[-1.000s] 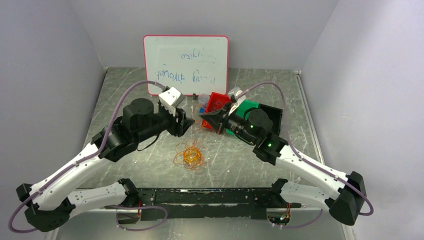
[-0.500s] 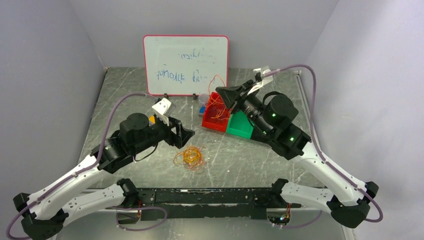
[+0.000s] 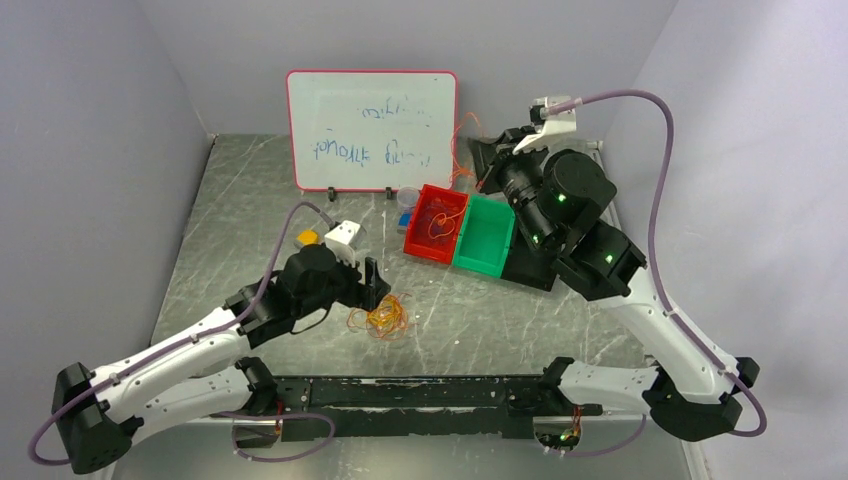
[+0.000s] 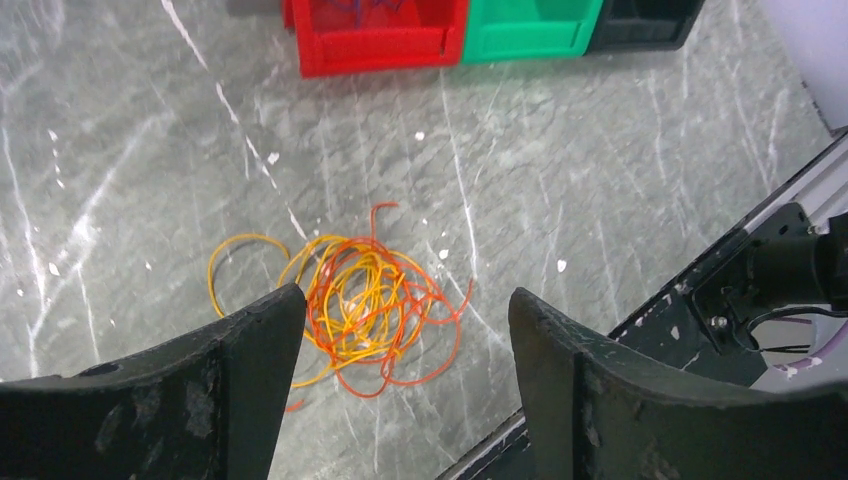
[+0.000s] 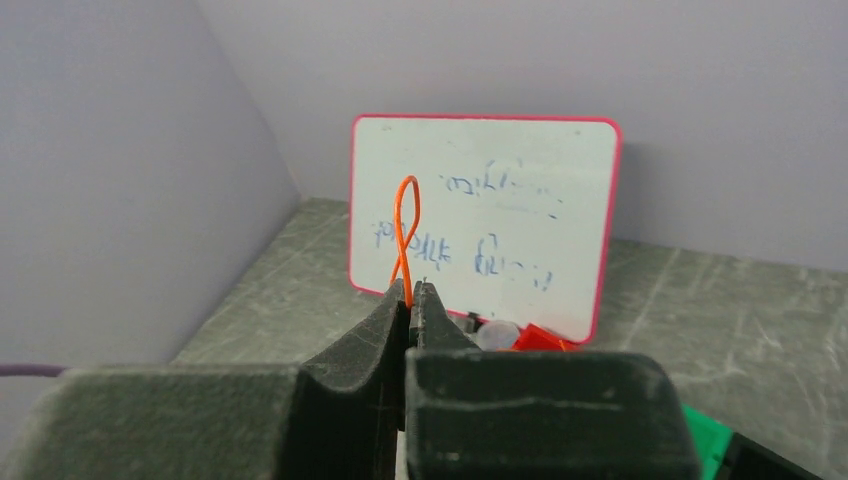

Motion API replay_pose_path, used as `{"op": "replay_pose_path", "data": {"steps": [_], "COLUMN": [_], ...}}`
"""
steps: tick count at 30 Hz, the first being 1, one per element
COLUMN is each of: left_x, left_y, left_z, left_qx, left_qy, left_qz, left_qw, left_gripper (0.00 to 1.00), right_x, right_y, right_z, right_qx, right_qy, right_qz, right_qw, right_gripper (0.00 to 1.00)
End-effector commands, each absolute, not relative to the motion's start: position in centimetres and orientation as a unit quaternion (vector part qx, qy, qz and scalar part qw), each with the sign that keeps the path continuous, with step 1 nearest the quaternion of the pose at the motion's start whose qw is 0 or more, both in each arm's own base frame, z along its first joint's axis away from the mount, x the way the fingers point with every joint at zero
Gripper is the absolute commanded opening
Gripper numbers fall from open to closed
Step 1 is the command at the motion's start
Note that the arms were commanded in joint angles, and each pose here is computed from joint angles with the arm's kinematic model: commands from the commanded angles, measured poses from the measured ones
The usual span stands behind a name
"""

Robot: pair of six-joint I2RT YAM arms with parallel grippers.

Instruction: Untangle the cables

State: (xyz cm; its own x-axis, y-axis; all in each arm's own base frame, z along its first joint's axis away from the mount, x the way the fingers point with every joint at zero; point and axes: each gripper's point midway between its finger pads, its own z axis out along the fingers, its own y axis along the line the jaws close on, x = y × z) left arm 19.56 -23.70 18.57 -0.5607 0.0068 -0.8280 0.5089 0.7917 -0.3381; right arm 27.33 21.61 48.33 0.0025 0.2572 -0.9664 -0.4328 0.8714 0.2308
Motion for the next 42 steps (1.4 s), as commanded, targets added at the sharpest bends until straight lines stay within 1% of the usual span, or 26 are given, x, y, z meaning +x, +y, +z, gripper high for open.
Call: {"op": "replay_pose_path", "data": {"steps": [1, 7, 11, 17, 24, 28, 36, 42], "left_x": [19.8, 19.5, 19.4, 19.5, 19.4, 19.3, 19.2, 19.4], "left_y": [-24.2, -23.8, -23.7, -24.1, -24.2, -23.8, -23.9, -24.7], "left_z": [17.6, 15.4, 14.9, 14.5, 13.6, 13.2, 12.6, 12.9], "left_qx": [0.123, 0.126, 0.128, 0.124, 0.126, 0.116, 0.119, 0.119], "left_qy": [0.838, 0.856, 0.861, 0.865, 0.872, 0.876, 0.88, 0.877], "left_qz": [-0.297, -0.277, -0.271, -0.272, -0.266, -0.262, -0.26, -0.271], "left_qw": [0.441, 0.418, 0.411, 0.404, 0.392, 0.389, 0.38, 0.379], "left_gripper": [0.79, 0.78, 0.78, 0.77, 0.75, 0.75, 0.75, 0.73], "right_x": [28.1, 29.7, 31.8, 35.6, 37.9, 38.2, 37.8, 36.7], "right_y": [19.5, 18.0, 16.6, 13.7, 13.8, 13.1, 12.5, 12.5], "right_z": [47.7, 44.8, 42.3, 37.7, 32.6, 30.9, 29.7, 30.9], "right_qx": [-0.047, -0.036, -0.036, -0.028, -0.041, -0.03, -0.022, -0.019], "right_qy": [0.69, 0.731, 0.749, 0.767, 0.79, 0.798, 0.805, 0.8], "right_qz": [0.18, 0.117, 0.098, 0.112, 0.131, 0.133, 0.143, 0.155], "right_qw": [0.699, 0.672, 0.654, 0.631, 0.597, 0.587, 0.575, 0.579], "right_gripper": [0.0, 0.0, 0.0, 0.0, 0.0, 0.0, 0.0, 0.0]}}
